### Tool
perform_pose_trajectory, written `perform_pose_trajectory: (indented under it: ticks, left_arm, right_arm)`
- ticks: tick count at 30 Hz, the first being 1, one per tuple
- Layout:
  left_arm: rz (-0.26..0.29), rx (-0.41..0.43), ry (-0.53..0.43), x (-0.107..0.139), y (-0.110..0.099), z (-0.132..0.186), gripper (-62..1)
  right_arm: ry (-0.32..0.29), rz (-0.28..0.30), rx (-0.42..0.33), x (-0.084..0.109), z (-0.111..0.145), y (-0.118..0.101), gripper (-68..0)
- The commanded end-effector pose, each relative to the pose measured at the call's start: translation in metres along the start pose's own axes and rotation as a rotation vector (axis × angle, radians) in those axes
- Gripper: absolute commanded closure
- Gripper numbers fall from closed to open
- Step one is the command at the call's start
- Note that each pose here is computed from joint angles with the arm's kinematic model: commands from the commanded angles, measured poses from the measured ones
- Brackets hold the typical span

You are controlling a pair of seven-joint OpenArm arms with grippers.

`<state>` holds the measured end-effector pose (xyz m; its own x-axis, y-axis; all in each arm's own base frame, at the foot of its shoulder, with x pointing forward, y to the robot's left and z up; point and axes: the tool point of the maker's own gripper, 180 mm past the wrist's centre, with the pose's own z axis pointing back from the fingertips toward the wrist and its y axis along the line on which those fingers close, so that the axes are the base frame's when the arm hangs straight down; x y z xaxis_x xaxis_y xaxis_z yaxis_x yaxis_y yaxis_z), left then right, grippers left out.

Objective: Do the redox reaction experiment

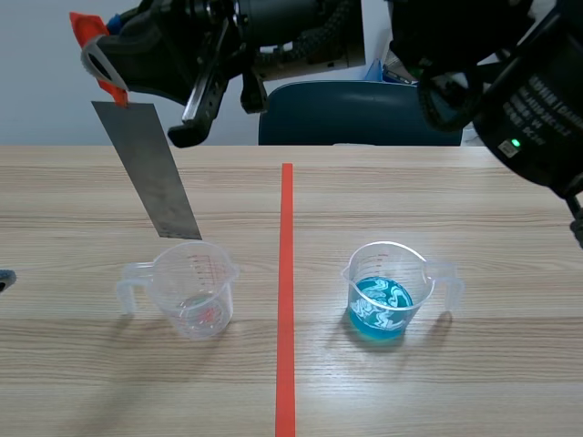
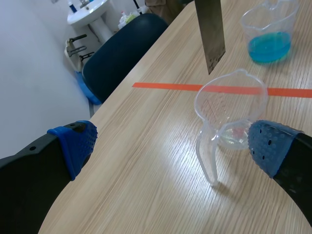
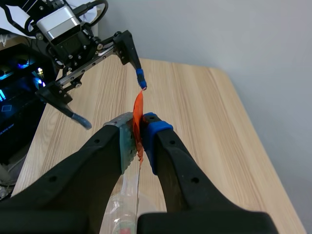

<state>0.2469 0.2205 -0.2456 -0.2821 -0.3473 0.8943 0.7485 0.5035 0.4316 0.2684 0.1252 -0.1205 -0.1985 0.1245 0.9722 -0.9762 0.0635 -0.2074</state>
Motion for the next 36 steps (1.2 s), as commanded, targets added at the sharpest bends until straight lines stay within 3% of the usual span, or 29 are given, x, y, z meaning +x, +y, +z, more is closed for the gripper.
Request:
perform_pose_trajectory:
  ticks: [1, 24, 36]
  left_arm:
    - [-0.010, 0.010, -0.032, 0.008, 0.006, 0.000, -62.3]
    - [-0.003, 0.017, -0.064, 0.012, 0.009, 0.007, -62.3]
    - [0.001, 0.016, -0.058, 0.010, 0.007, 0.007, -62.3]
  right_arm:
    - [-0.035, 0.033, 0.015, 0.015, -0.001, 0.000, -1.1]
    - [-0.024, 0.029, 0.018, 0.013, -0.003, 0.002, -1.0]
    - [-0.027, -0.006, 0.022, 0.006, -0.003, 0.007, -1.1]
